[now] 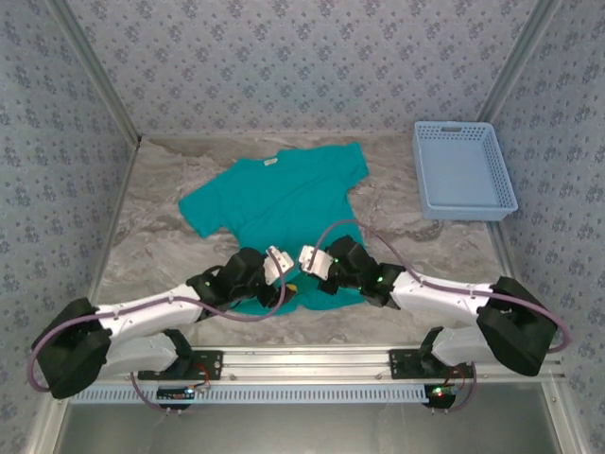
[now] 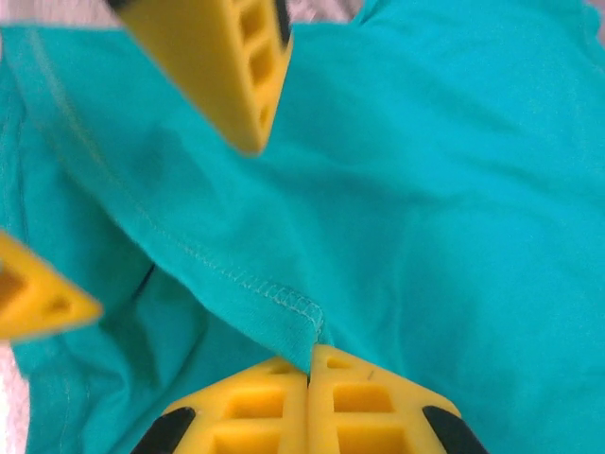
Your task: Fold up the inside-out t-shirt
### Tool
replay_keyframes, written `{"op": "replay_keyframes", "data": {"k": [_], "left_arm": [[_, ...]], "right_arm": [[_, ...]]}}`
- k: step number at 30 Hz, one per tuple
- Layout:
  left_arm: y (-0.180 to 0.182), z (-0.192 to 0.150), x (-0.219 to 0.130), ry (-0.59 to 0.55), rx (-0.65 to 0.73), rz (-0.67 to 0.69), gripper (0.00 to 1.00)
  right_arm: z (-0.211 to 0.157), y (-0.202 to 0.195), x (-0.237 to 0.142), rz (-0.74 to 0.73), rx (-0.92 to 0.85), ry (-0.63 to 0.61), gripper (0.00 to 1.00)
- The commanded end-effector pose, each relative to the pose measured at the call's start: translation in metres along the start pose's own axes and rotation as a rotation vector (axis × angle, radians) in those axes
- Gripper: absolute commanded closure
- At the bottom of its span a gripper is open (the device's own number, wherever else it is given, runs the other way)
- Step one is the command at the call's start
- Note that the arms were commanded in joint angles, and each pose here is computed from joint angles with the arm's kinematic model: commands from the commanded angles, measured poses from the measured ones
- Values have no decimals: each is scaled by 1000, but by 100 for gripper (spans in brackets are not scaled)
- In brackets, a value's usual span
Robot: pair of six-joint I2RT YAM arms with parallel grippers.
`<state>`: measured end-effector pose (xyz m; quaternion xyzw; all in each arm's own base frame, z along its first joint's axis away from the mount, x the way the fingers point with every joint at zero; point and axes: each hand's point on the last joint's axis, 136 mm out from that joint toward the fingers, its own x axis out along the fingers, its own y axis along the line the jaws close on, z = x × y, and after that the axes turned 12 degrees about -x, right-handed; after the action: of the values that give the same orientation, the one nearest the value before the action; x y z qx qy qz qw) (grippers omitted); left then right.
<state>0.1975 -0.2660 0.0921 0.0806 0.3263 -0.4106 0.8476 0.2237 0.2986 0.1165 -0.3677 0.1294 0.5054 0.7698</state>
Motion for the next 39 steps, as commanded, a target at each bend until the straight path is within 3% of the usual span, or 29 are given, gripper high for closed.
{"op": "replay_keyframes", "data": {"k": [1,6,9,14,18,21,24,28,30,32,34,39], "left_arm": [[-12,39,7,-140,79,-46,26],[-5,39,27,-136,79,-10,29],[-3,41,30,-162,77,-4,45],[-3,48,31,-175,99,7,63],[-12,53,28,-174,163,-40,100],[-22,55,21,-114,166,-126,100],[-20,68,10,-70,15,-216,100],[-8,74,8,39,-215,-295,100],[-8,73,11,114,-248,-310,100],[-9,71,15,177,-266,-319,100],[-8,69,16,212,-296,-317,100],[-1,78,13,226,-367,-314,100]], "right_arm": [[8,-4,-7,18,85,-85,100],[9,-14,-16,1,135,-136,100],[5,-18,-22,-9,162,-152,100],[7,-16,-29,35,196,-210,100],[3,-18,-30,30,176,-192,100],[-13,-33,-28,-29,203,-146,95],[-19,-58,-29,-96,301,-131,72],[-8,-64,-36,-128,358,-176,61],[3,-41,-37,-59,382,-211,54],[18,0,-37,125,430,-281,54],[18,30,-37,206,424,-249,53],[22,40,-40,186,437,-249,48]]}}
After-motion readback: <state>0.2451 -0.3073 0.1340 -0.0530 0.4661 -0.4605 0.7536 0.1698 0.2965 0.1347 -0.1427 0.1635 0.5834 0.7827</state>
